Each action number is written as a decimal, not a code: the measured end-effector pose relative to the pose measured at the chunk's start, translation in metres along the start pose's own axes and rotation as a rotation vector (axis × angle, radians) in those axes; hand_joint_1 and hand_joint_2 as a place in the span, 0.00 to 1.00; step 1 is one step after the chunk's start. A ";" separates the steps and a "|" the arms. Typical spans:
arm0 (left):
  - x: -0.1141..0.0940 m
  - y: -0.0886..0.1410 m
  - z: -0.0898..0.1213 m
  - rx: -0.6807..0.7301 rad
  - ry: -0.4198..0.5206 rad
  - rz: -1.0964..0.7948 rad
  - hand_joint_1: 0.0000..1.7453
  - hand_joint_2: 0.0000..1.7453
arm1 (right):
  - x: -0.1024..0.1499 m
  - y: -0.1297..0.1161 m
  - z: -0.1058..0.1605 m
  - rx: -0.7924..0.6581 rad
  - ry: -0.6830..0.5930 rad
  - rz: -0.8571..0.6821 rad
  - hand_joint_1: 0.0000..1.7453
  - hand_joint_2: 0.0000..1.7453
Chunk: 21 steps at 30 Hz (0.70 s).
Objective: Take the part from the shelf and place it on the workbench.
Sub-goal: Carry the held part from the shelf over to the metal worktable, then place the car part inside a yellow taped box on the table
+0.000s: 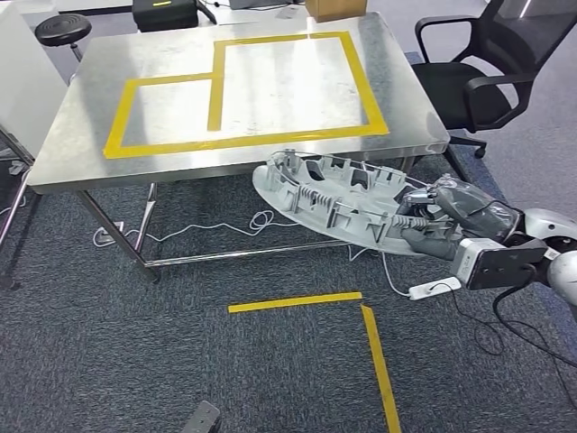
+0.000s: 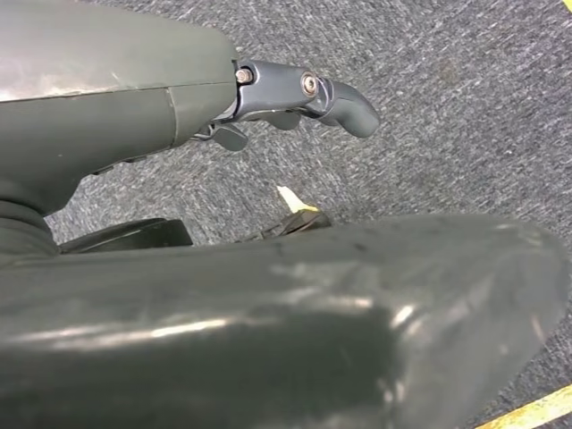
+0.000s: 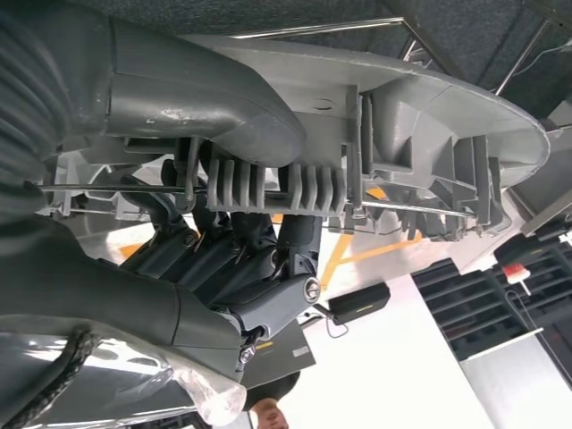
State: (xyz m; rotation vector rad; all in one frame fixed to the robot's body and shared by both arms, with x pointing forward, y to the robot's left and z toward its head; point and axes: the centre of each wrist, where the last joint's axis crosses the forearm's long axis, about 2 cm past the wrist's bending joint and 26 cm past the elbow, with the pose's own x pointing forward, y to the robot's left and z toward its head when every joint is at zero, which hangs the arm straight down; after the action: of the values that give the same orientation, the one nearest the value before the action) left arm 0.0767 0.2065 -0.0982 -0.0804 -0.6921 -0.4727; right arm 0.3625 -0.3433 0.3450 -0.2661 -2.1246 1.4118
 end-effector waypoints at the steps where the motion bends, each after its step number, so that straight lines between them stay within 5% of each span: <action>1: 0.000 0.000 0.000 0.000 0.000 -0.002 0.00 0.00 | 0.000 0.000 0.000 0.000 -0.001 0.000 1.00 1.00; 21: 0.000 -0.001 0.000 -0.006 0.001 0.000 0.00 0.00 | -0.002 0.004 0.002 0.002 -0.002 -0.015 1.00 1.00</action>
State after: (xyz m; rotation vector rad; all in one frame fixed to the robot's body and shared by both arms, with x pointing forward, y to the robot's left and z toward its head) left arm 0.0761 0.2055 -0.0983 -0.0859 -0.6896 -0.4753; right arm 0.3626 -0.3438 0.3399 -0.2475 -2.1223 1.4061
